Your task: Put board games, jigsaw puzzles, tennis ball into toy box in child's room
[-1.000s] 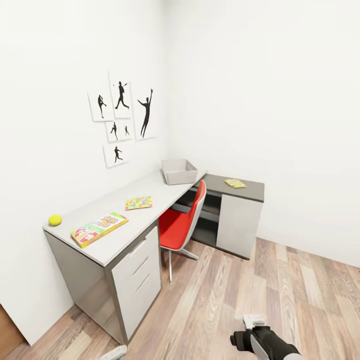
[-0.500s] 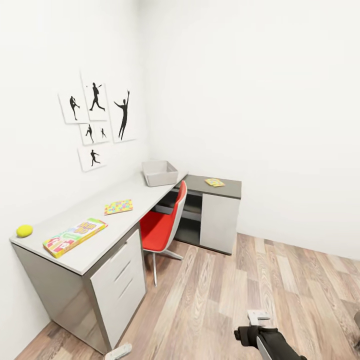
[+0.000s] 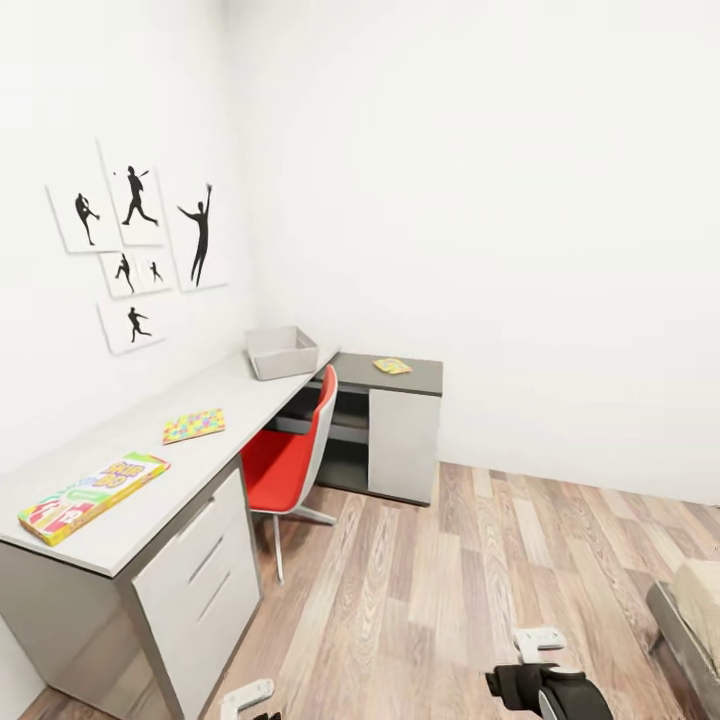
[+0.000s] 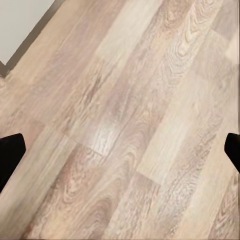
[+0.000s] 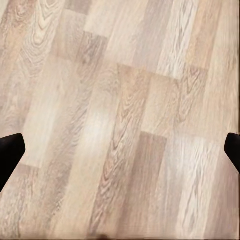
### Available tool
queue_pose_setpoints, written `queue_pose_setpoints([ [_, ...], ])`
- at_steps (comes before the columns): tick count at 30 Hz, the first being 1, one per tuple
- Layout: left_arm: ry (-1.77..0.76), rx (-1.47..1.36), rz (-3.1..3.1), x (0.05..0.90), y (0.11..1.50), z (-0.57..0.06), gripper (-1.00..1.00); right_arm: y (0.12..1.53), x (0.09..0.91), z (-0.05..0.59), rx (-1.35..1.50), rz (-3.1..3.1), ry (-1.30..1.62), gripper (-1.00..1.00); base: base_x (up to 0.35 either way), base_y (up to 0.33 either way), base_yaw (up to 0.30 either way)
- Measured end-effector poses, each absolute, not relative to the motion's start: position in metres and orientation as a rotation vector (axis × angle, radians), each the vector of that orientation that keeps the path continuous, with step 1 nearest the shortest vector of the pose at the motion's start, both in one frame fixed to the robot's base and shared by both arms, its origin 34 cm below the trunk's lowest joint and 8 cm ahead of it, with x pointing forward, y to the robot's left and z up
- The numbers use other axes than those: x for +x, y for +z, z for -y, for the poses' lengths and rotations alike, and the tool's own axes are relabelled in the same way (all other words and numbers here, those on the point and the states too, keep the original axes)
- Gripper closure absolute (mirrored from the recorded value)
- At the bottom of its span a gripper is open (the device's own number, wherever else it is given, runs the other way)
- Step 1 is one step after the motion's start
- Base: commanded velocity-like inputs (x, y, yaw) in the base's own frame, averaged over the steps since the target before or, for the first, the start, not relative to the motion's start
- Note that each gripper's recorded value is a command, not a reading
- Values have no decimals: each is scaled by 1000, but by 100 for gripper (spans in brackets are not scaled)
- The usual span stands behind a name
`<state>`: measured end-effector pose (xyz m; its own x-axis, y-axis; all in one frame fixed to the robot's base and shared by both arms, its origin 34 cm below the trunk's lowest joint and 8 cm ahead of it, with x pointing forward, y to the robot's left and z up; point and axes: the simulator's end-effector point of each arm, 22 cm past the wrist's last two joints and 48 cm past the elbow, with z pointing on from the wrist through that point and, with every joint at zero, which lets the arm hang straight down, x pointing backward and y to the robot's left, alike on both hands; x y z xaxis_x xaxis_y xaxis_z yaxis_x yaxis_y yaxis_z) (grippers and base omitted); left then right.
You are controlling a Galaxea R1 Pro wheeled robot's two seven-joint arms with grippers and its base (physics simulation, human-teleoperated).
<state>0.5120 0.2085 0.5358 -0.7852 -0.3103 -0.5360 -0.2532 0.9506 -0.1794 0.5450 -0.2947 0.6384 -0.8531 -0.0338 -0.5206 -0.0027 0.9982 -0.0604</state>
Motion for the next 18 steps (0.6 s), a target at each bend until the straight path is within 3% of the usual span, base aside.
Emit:
queue_pose_setpoints([
  [18, -116, -354, -2379, 518, 637, -211, -100, 660, 543, 298, -39, -2571, -53, -100, 0, 0, -248],
])
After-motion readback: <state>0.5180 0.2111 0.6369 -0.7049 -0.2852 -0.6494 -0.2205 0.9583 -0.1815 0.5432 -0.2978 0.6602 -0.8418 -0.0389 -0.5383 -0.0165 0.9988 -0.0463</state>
